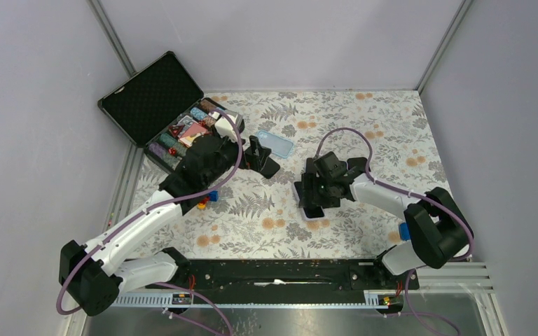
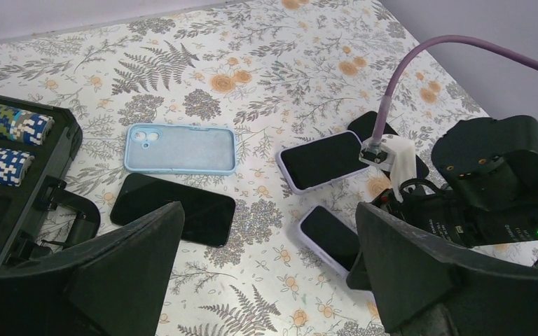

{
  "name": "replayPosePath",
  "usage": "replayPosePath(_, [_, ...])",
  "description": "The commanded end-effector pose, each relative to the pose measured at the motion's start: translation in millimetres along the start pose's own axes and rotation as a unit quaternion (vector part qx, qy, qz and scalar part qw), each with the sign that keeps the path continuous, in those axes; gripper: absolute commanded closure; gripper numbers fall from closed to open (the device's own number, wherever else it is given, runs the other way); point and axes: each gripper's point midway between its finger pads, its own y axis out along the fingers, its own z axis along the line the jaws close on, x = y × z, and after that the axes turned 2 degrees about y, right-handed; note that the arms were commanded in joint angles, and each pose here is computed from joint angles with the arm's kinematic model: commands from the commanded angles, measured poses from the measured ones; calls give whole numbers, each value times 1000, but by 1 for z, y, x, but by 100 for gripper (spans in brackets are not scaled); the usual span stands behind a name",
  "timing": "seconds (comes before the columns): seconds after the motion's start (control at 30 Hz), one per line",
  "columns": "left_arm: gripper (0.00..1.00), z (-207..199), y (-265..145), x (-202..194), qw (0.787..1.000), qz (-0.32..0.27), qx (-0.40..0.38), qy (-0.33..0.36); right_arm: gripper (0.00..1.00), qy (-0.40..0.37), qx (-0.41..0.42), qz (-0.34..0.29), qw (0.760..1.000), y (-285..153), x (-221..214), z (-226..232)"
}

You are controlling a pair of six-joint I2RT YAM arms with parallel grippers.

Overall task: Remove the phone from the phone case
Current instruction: Pick up the phone at the center of the board.

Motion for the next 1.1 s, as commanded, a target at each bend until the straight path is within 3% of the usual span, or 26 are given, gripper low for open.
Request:
replayPosePath(0.0, [1,-2,0,31,999,-40,10,-7,43,36,167,-18,985,-11,20,69])
replayPosePath(0.23, [1,46,0,10,989,-5,139,-49,47,123,278,4,953,-3,34,116])
replayPosePath(0.4, [1,67,-5,-23,976,25,176,-124,48,154,343,19,926,-3,44,141])
replayPosePath(0.47, [1,69,-4,-42,970,42,174,-167,50,164,364,14,917,-6,48,147])
replayPosePath(0.67, [5,35,21,-76,965,101,63,-235,53,176,407,11,896,-13,54,158])
replayPosePath(1.07, [19,31,42,-120,927,152,75,-336,54,163,431,8,887,-21,58,166])
